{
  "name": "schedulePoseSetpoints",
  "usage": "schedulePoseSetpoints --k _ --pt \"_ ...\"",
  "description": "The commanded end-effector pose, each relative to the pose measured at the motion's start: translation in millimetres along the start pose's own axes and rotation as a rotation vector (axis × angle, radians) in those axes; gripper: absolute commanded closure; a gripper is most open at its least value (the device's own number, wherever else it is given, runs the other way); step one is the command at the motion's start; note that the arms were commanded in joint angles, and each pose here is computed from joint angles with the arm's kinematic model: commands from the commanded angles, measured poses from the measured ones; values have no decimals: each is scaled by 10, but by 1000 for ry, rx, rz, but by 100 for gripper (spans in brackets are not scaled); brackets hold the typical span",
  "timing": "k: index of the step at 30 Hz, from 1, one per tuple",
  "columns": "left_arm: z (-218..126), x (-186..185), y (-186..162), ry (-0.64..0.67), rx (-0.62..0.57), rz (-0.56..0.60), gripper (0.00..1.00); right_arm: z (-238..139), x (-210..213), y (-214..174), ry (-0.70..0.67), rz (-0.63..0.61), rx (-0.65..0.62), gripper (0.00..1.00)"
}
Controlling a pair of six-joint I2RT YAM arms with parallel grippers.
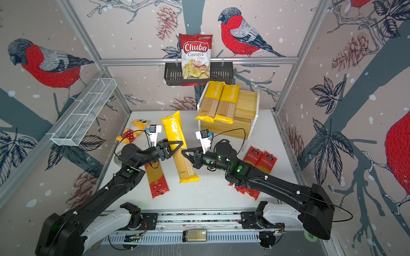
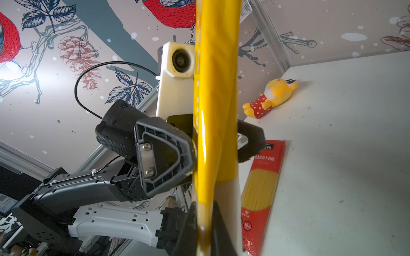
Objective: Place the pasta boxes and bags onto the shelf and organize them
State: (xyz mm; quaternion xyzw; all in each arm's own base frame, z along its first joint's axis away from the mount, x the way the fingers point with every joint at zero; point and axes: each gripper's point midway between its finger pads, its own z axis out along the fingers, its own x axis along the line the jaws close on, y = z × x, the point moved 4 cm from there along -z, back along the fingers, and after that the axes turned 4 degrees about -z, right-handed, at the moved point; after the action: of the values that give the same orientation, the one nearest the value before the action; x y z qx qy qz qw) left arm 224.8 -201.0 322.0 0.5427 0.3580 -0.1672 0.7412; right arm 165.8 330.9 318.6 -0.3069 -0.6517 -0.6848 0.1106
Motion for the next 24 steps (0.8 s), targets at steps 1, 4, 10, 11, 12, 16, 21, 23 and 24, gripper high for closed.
schedulePoseSetpoints --k 1,4,10,11,12,16,21,23,24 --pt "16 -182 54 -84 -3 65 48 -43 158 229 86 -12 -116 100" --pt "16 -199 52 -89 -3 69 57 -64 127 234 85 2 -123 100" --pt "36 -222 69 -93 -13 70 73 -58 55 206 71 22 -117 100" --pt "50 -229 75 -95 -13 69 76 -61 51 203 71 26 -119 98" --pt "60 -235 85 -96 -13 71 79 -60 38 192 67 28 -120 97" --pt "118 -282 119 -102 -18 72 83 -58 -36 156 40 38 -130 89" --pt "174 -320 251 -90 -54 76 87 -76 -124 142 -2 48 -131 74" --pt "212 -349 329 -90 -67 78 89 -115 -151 123 -16 53 -136 66" --pt "228 -365 369 -90 -73 80 90 -137 -173 111 -25 57 -140 62"
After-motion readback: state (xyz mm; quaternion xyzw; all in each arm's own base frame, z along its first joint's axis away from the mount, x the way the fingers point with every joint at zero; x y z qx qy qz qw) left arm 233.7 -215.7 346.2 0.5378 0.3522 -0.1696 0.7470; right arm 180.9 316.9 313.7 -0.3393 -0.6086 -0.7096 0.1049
